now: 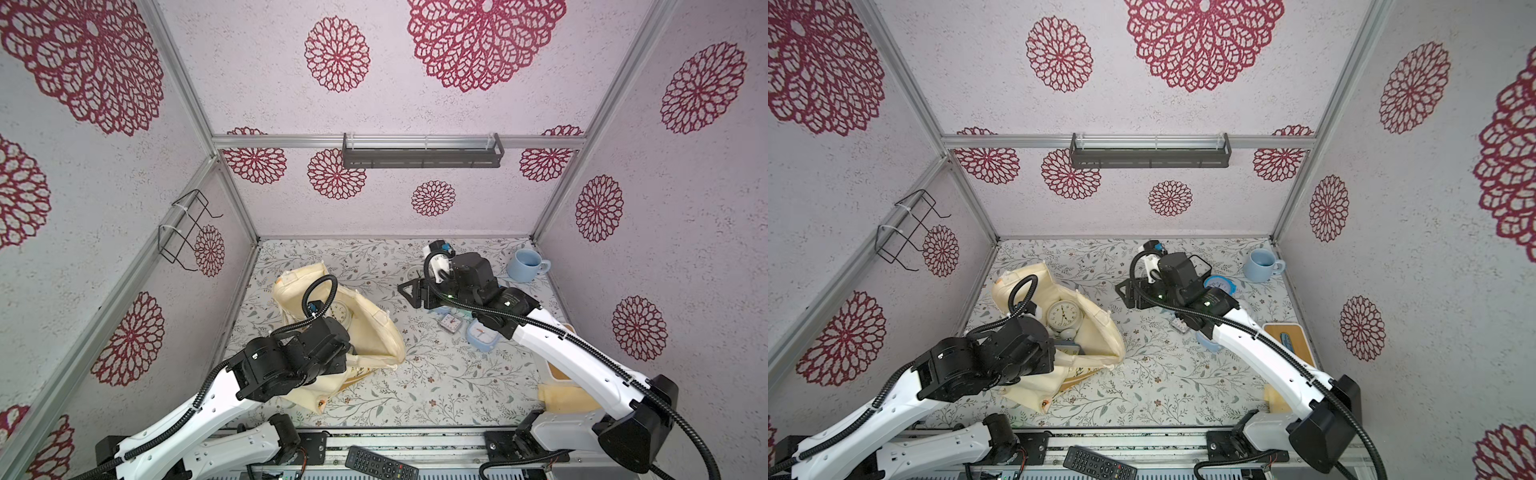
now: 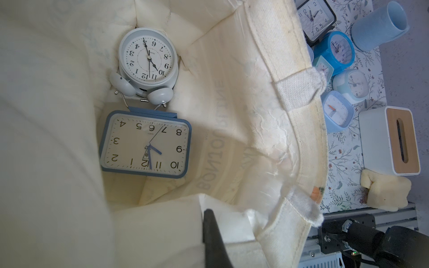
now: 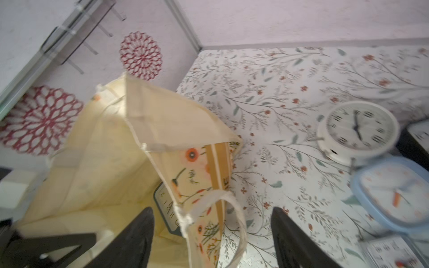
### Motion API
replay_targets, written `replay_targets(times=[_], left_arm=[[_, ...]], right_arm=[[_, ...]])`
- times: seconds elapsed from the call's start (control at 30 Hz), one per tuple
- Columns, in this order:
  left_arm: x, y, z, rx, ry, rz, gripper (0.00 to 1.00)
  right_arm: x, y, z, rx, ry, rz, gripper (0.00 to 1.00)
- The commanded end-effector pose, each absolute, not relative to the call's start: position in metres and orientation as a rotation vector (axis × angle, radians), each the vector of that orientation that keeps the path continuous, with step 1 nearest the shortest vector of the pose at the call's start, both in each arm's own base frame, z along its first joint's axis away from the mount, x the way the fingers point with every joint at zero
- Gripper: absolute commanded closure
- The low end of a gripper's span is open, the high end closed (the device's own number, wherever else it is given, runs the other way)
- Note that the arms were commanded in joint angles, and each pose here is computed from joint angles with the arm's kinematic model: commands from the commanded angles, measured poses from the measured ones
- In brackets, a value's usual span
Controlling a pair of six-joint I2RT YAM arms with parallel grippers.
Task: Take the alarm clock out of the canvas bag
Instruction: Place the alarm at the center of the board, then adjust the canvas bag at the center of the board.
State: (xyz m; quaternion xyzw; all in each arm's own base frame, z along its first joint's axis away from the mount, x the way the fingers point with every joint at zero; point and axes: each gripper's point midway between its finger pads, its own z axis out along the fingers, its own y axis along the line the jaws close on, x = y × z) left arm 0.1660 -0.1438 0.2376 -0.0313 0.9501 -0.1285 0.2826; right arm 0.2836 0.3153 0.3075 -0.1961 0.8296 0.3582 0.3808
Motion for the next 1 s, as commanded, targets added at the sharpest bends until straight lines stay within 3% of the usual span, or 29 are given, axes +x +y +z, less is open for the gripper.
replay_targets(times=[0.0,0.17,0.27,0.33,0.5,0.6,0.83,0.97], left_arm=[[0.17,-0.158,0.249,-0.026,2.496,-0.403,1.0],[0.167,-0.157,0.247,-0.006,2.515,-0.372,1.0],[0.165,-0.154,0.246,-0.016,2.527,-0.354,1.0],[0.164,-0.151,0.245,-0.024,2.531,-0.34,1.0],[0.163,-0.142,0.243,-0.05,2.536,-0.293,1.0],[0.165,-0.135,0.242,-0.062,2.528,-0.238,1.0],[0.169,-0.089,0.248,-0.227,2.468,0.027,1.0],[0.168,-0.07,0.254,-0.302,2.433,0.11,1.0]], right_arm=[[0.273,0.342,0.286,-0.78,2.09,0.85,0.16],[0.285,0.377,0.271,-0.875,2.091,0.859,0.18],[0.292,0.387,0.259,-0.877,2.11,0.86,0.27],[0.297,0.386,0.253,-0.835,2.125,0.848,0.37],[0.312,0.356,0.249,-0.618,2.14,0.726,0.84],[0.319,0.319,0.254,-0.402,2.14,0.614,1.0],[0.297,0.23,0.222,0.17,2.097,0.57,1.0],[0.277,0.215,0.206,0.291,2.066,0.62,1.0]])
